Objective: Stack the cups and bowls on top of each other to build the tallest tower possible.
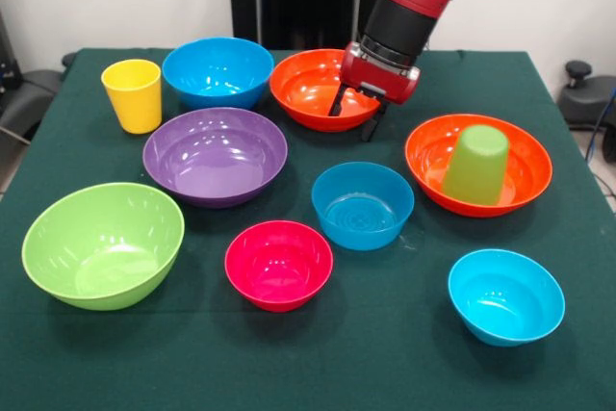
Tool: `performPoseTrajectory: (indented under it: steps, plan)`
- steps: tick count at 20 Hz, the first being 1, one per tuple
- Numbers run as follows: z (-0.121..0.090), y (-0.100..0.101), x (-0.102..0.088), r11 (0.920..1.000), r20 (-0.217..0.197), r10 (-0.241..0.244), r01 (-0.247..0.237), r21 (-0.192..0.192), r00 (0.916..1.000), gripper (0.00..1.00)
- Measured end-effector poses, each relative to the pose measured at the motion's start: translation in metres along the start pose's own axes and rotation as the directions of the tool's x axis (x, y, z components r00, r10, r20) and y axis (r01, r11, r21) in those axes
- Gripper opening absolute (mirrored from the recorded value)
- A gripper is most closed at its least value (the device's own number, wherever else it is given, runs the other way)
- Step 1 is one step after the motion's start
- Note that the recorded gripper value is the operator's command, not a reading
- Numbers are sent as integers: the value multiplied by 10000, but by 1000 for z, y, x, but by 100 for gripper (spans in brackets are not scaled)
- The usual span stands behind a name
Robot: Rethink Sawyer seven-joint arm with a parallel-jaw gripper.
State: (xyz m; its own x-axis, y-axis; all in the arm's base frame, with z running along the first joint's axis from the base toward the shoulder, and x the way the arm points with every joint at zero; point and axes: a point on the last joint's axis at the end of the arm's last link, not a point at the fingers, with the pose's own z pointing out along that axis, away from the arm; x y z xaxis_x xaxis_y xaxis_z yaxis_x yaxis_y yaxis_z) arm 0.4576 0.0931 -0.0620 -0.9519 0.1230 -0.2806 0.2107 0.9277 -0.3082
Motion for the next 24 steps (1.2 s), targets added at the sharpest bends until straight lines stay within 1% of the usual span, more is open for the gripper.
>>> performPoseTrajectory:
  steps: [11,12,17,24]
  plan:
    - [1,0,0,10000,-4,0,0,8,10000,100]
    - [1,0,0,10000,-6,0,0,11,10000,0]
    - [3,-5,-4,9999,43,110,-110,130,9999,0]
    - [4,-6,-7,9997,69,190,-191,146,9998,0]
